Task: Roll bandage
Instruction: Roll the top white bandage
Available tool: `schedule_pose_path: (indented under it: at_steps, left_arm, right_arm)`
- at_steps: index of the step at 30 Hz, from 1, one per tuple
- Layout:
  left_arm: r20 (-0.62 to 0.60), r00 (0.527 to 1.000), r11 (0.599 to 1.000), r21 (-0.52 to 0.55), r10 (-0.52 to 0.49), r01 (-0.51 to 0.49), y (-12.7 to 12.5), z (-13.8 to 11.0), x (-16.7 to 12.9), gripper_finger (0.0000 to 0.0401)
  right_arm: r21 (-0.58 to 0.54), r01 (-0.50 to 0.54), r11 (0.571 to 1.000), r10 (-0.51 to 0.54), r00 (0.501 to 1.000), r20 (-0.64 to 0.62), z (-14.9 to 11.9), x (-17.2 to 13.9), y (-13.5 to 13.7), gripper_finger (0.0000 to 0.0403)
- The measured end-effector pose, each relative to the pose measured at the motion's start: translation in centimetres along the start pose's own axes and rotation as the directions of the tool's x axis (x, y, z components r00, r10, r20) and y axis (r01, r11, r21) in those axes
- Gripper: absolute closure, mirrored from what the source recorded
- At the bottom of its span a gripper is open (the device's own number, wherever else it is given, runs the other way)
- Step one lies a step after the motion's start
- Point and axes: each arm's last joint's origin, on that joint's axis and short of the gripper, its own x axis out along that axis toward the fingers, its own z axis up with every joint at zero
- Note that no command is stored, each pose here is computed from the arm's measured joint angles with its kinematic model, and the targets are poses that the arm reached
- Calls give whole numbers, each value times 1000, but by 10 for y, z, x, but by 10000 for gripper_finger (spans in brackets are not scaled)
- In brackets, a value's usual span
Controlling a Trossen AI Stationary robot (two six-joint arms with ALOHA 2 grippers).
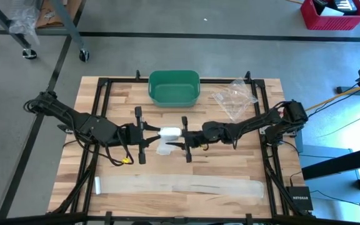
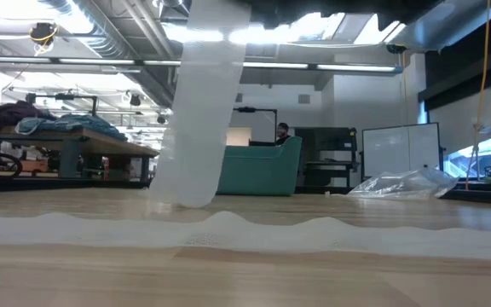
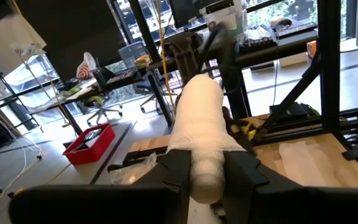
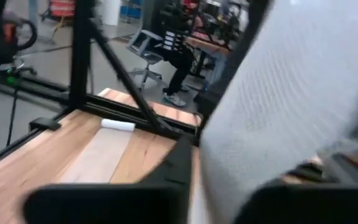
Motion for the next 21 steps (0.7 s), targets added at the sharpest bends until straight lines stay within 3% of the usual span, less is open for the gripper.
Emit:
schedule_pose_path:
  at_steps: [2, 6, 10, 21]
  left_arm:
    - [0, 1000, 1000, 1, 0, 0, 0, 0, 0, 347]
    - [-2, 1000, 1000, 7, 9, -9, 1, 0, 0, 347]
    - [-25, 994, 994, 38, 105, -104, 3, 0, 0, 347]
    - [-65, 979, 978, 87, 196, -190, 18, -8, 10, 347]
  right_arm:
    - [-56, -15, 998, 15, 1000, -4, 5, -3, 9, 391]
    - [-121, -33, 992, 29, 999, -31, 15, -10, 25, 389]
    - [-185, -37, 982, 24, 997, -72, 28, -22, 37, 396]
    - [-201, -88, 976, 79, 995, -54, 54, -39, 58, 395]
